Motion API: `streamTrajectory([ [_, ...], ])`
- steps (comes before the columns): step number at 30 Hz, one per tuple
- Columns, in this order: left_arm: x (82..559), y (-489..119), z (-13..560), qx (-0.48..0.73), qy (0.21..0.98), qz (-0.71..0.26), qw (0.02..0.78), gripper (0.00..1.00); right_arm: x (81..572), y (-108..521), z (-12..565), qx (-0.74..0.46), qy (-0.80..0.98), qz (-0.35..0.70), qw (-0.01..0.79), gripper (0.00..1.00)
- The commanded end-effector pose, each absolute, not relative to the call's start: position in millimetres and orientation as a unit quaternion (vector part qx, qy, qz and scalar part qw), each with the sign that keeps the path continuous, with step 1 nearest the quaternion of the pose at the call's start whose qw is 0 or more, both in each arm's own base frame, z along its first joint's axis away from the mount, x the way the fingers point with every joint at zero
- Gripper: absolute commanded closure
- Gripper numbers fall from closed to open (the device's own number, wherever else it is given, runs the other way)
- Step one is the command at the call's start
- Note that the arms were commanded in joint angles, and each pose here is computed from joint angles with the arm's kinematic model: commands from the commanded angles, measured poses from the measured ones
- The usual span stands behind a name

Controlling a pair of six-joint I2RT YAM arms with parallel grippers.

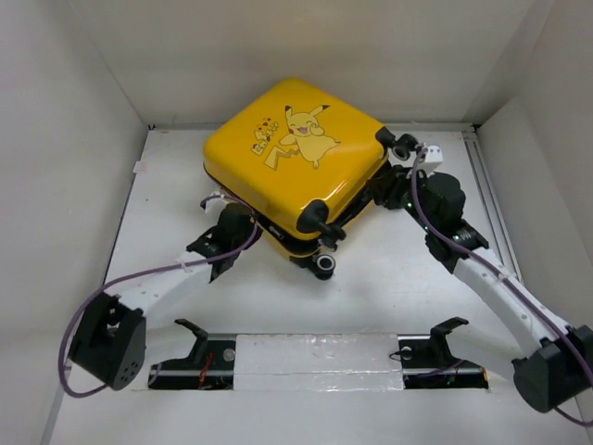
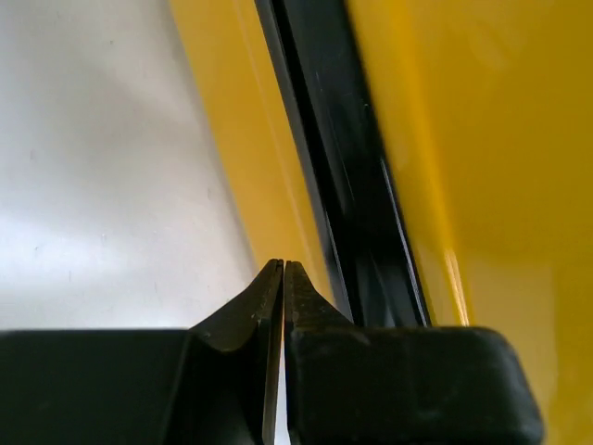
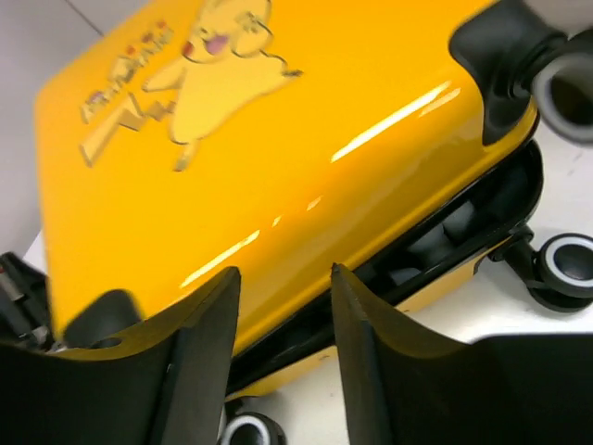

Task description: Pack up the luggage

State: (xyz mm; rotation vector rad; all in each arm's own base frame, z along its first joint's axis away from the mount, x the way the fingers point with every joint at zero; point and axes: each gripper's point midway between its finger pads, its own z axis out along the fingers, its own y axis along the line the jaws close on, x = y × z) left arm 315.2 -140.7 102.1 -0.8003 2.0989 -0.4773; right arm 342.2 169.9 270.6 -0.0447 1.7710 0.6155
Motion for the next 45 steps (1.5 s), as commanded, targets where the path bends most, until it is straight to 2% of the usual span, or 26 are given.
streamTrajectory([
  [1, 299.2, -124.9, 152.3, -0.36, 0.79, -0.194, 0.457, 1.0, 324.5, 161.8, 283.7, -0.028, 0.749, 0.258, 0.61, 0.49],
  [3, 293.3, -99.6, 176.1, -0.375, 0.763, -0.17, 0.499, 0.96, 314.0, 163.6, 278.2, -0.045, 0.75, 0.266, 0.604, 0.42],
  [4, 292.7, -91.8, 195.2, -0.377, 0.744, -0.173, 0.523, 0.86, 307.3, 166.5, 286.1, -0.062, 0.741, 0.275, 0.609, 0.4],
  [5, 289.4, -80.9, 221.8, -0.388, 0.711, -0.189, 0.556, 0.6, 301.8, 174.2, 281.1, -0.077, 0.743, 0.288, 0.599, 0.4],
  [6, 292.4, -82.4, 239.3, -0.39, 0.685, -0.218, 0.575, 0.46, 293.2, 183.3, 284.5, -0.101, 0.736, 0.306, 0.596, 0.39],
  [9, 310.0, -68.8, 270.7, -0.391, 0.651, -0.236, 0.607, 0.19, 291.4, 185.7, 280.2, -0.099, 0.739, 0.309, 0.59, 0.37],
  [10, 320.3, -67.9, 282.6, -0.39, 0.642, -0.241, 0.615, 0.15, 294.1, 181.9, 275.7, -0.085, 0.744, 0.301, 0.59, 0.37],
  [11, 329.7, -64.3, 286.2, -0.389, 0.645, -0.229, 0.617, 0.14, 297.2, 180.7, 272.3, -0.075, 0.749, 0.297, 0.587, 0.39],
  [12, 351.7, -55.0, 296.0, -0.402, 0.641, -0.214, 0.617, 0.21, 298.9, 177.8, 272.4, -0.068, 0.75, 0.297, 0.587, 0.51],
  [13, 366.0, -51.8, 306.3, -0.401, 0.634, -0.217, 0.625, 0.22, 300.1, 176.4, 272.5, -0.06, 0.75, 0.295, 0.588, 0.52],
  [14, 379.1, -46.1, 309.7, -0.395, 0.637, -0.207, 0.628, 0.22, 304.0, 170.1, 272.6, -0.044, 0.752, 0.29, 0.591, 0.81],
  [15, 406.3, -22.6, 319.1, -0.415, 0.627, -0.187, 0.632, 0.23, 307.0, 169.1, 268.8, -0.033, 0.756, 0.287, 0.587, 0.93],
  [16, 423.2, -28.7, 323.1, -0.389, 0.646, -0.219, 0.62, 0.23, 311.2, 161.2, 264.4, -0.015, 0.76, 0.276, 0.588, 1.0],
  [17, 440.4, -24.3, 329.5, -0.374, 0.652, -0.229, 0.618, 0.29, 316.7, 154.8, 260.3, -0.003, 0.764, 0.263, 0.589, 1.0],
  [19, 488.6, -5.8, 337.5, -0.385, 0.664, -0.22, 0.603, 0.29, 325.0, 145.1, 248.0, 0.031, 0.774, 0.249, 0.581, 1.0],
  [21, 517.2, -0.7, 322.0, -0.352, 0.714, -0.175, 0.579, 0.3, 332.9, 132.6, 225.9, 0.066, 0.788, 0.236, 0.564, 1.0],
  [22, 552.9, 8.8, 326.5, -0.355, 0.719, -0.157, 0.577, 0.3, 337.0, 131.1, 222.6, 0.075, 0.786, 0.238, 0.565, 1.0],
  [24, 574.8, -0.4, 300.5, -0.302, 0.775, -0.155, 0.533, 0.3, 343.0, 125.7, 210.6, 0.088, 0.796, 0.23, 0.554, 1.0],
  [26, 608.2, -3.6, 273.3, -0.287, 0.799, -0.166, 0.501, 0.3, 350.4, 123.2, 194.6, 0.1, 0.807, 0.222, 0.538, 1.0],
  [29, 627.3, -3.2, 228.7, -0.282, 0.815, -0.169, 0.476, 0.3, 362.3, 111.0, 175.8, 0.125, 0.814, 0.2, 0.531, 1.0],
  [31, 637.1, -14.8, 224.8, -0.266, 0.808, -0.205, 0.483, 0.3, 372.9, 98.3, 175.6, 0.136, 0.814, 0.189, 0.532, 1.0],
  [35, 640.0, -35.9, 199.7, -0.252, 0.814, -0.259, 0.454, 0.3, 403.4, 104.9, 158.8, 0.136, 0.829, 0.186, 0.51, 1.0],
  [39, 628.5, -61.5, 184.5, -0.235, 0.828, -0.256, 0.439, 0.3, 427.5, 118.4, 131.0, 0.118, 0.845, 0.184, 0.488, 1.0],
  [42, 600.9, -79.2, 175.5, -0.251, 0.816, -0.274, 0.442, 0.3, 449.5, 144.2, 125.2, 0.084, 0.851, 0.192, 0.482, 1.0],
  [43, 567.1, -87.9, 155.8, -0.263, 0.822, -0.28, 0.421, 0.3, 455.4, 149.1, 124.3, 0.068, 0.852, 0.196, 0.481, 1.0],
  [45, 549.5, -83.5, 157.0, -0.317, 0.785, -0.29, 0.445, 0.32, 465.2, 180.5, 135.1, 0.027, 0.847, 0.231, 0.479, 1.0],
])
